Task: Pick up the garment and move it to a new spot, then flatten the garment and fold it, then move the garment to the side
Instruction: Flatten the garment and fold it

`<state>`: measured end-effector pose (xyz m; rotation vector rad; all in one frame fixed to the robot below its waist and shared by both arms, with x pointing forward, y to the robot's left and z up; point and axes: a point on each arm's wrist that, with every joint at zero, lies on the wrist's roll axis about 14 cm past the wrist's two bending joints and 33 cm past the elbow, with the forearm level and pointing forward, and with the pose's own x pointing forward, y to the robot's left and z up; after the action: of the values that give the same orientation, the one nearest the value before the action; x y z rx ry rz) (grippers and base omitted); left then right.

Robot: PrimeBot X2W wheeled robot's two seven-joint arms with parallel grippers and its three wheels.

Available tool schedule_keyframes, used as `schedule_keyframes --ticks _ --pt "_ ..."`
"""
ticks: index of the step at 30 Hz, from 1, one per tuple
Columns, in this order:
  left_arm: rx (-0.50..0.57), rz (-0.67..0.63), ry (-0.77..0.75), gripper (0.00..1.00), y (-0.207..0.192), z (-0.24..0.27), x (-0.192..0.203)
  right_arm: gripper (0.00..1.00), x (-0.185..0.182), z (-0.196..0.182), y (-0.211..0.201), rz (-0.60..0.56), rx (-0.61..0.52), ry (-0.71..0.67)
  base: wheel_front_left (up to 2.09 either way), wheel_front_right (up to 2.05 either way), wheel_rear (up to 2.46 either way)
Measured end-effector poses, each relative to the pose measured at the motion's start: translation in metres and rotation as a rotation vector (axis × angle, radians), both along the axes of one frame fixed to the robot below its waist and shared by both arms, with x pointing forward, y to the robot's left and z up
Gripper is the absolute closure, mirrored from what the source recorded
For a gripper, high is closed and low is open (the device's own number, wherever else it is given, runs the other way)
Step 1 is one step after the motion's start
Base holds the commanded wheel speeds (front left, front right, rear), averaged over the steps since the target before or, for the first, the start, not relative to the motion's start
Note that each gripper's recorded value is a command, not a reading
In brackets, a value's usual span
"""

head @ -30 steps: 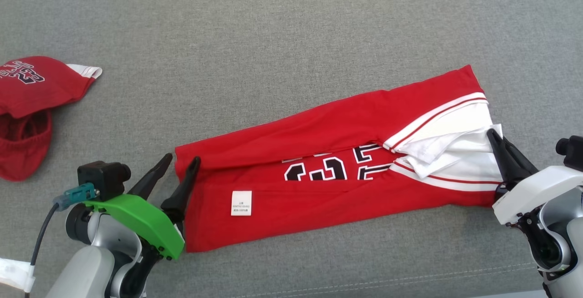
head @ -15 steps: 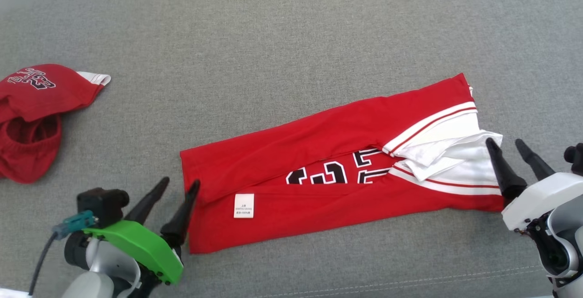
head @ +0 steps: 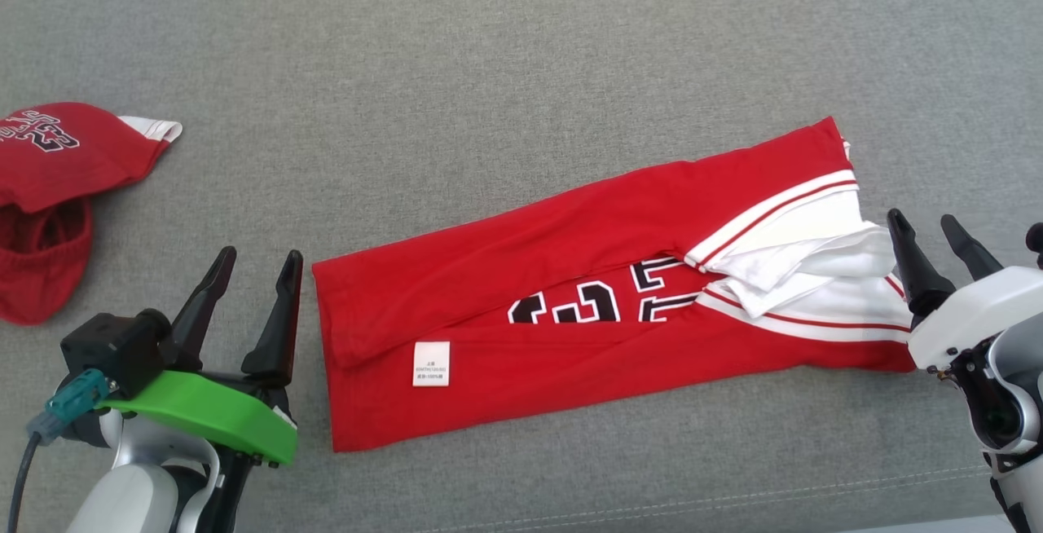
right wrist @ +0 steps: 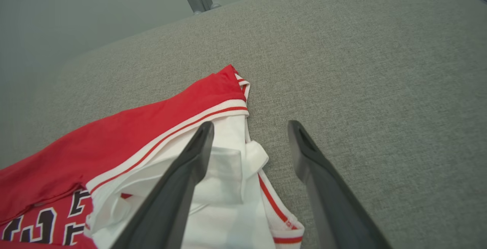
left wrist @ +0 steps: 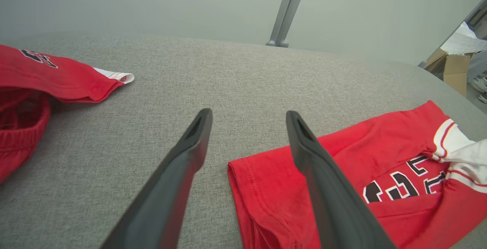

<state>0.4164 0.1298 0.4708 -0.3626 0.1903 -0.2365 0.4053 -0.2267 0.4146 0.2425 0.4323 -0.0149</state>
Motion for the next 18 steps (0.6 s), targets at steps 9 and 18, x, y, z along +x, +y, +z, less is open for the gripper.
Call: schedule_keyframes --ticks 9,18 --pt "0.022 0.022 0.009 0.00 0.005 -0.008 -0.004 0.00 0.003 -0.037 0.012 0.008 0.019 0.123 0.00 0.00 0.00" --pt "0.043 0.087 0.033 0.00 0.026 -0.017 -0.005 0.00 0.018 -0.060 0.027 0.041 0.030 0.185 0.00 0.00 0.00"
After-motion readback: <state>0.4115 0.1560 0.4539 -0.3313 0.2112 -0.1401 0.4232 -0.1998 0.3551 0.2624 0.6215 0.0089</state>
